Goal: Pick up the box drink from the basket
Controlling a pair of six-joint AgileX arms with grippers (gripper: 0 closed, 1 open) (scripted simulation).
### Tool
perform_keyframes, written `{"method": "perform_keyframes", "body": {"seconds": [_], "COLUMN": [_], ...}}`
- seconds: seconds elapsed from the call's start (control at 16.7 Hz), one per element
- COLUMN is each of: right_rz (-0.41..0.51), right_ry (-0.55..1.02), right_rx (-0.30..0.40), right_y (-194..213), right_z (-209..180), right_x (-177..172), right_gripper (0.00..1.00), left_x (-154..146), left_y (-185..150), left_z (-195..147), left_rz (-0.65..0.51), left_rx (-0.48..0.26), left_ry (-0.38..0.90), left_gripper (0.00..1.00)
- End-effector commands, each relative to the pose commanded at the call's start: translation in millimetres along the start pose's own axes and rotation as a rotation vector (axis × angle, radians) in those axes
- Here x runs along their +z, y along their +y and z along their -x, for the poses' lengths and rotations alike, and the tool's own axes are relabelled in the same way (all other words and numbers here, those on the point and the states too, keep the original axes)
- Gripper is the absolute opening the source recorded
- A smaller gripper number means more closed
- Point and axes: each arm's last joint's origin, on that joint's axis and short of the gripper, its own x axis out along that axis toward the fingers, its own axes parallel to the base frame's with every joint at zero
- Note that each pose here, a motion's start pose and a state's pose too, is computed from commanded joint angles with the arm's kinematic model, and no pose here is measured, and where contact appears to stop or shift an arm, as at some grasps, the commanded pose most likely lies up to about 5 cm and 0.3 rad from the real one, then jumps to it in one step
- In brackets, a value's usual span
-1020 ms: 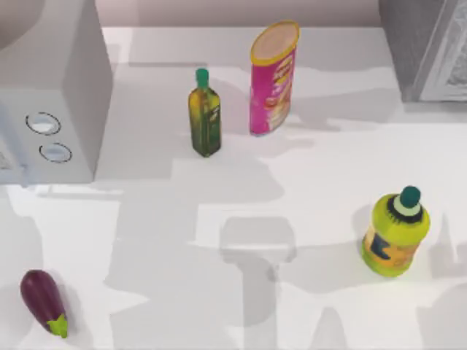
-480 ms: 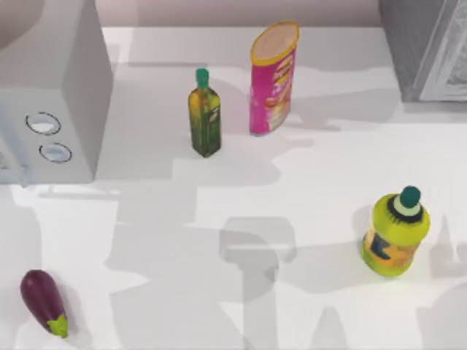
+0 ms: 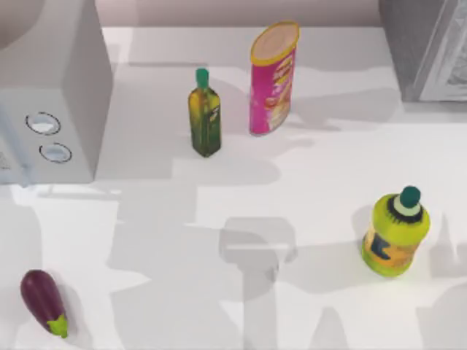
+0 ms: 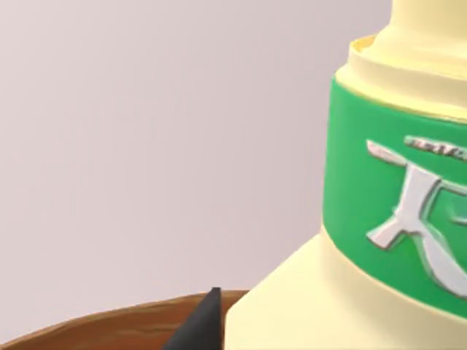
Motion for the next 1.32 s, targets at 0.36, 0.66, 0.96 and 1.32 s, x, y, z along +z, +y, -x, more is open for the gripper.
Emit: {"method": "perform_keyframes", "body": {"seconds": [0.36,0.66,0.96,1.32], "right_rz": [0.000,0.000,0.000,0.000], "right_ry": [0.000,0.000,0.000,0.000], "right_rx": [0.000,0.000,0.000,0.000], "right_y": [0,0,0,0], "right_z": [0,0,0,0], "right_x": [0,0,0,0], "right_gripper": [1.00,1.00,1.00,1.00], "left_x": [0,0,16,89], "left_y": [0,0,2,-3], "left_z": [0,0,2,-2], "left_rz": [0.000,0.000,-0.001,-0.019], "left_rx": [0.000,0.000,0.008,-0.001], "left_ry": [0.000,0.000,-0.017,-0.066], "left_gripper": [0.00,0.00,0.00,0.00]}}
